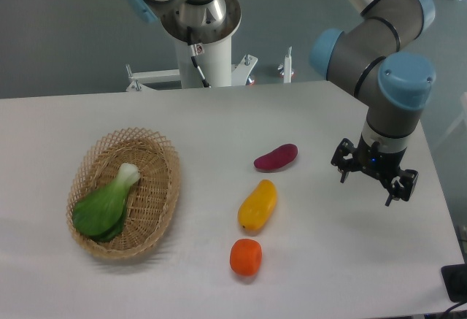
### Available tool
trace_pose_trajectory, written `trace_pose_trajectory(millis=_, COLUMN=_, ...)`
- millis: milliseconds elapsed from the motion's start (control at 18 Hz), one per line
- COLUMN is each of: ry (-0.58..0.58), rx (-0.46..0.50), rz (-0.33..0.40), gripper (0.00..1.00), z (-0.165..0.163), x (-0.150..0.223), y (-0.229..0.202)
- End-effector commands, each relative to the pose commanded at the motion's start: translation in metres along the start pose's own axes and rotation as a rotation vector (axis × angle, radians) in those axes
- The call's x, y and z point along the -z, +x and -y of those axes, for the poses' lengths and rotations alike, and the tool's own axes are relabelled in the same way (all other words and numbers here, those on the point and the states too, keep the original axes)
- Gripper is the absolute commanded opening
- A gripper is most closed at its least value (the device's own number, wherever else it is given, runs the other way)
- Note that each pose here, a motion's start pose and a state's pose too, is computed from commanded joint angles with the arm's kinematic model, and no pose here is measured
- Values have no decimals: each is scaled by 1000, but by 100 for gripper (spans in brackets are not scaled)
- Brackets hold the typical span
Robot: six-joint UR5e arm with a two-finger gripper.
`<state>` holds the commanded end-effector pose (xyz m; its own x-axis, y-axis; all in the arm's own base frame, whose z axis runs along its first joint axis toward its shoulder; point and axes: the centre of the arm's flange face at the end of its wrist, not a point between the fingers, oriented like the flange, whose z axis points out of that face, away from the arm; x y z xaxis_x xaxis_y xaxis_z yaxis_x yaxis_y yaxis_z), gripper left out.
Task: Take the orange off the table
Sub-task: 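Move the open gripper over the small orange and lower toward it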
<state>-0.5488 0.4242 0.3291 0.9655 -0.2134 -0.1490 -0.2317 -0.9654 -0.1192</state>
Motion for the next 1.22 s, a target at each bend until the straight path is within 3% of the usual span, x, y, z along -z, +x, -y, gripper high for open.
trace_pose_trajectory(millis=500, ry=-2, rx=7, rz=-14, gripper=100, z=4, x=-2, y=7)
trace_pose_trajectory(millis=1000, ry=17, rx=179, rz=-35, gripper=100, z=49, x=-7, y=32)
trace_pose_trajectory(millis=1222, ry=17, rx=264, rz=-55, gripper=100, z=89, x=-13, y=57)
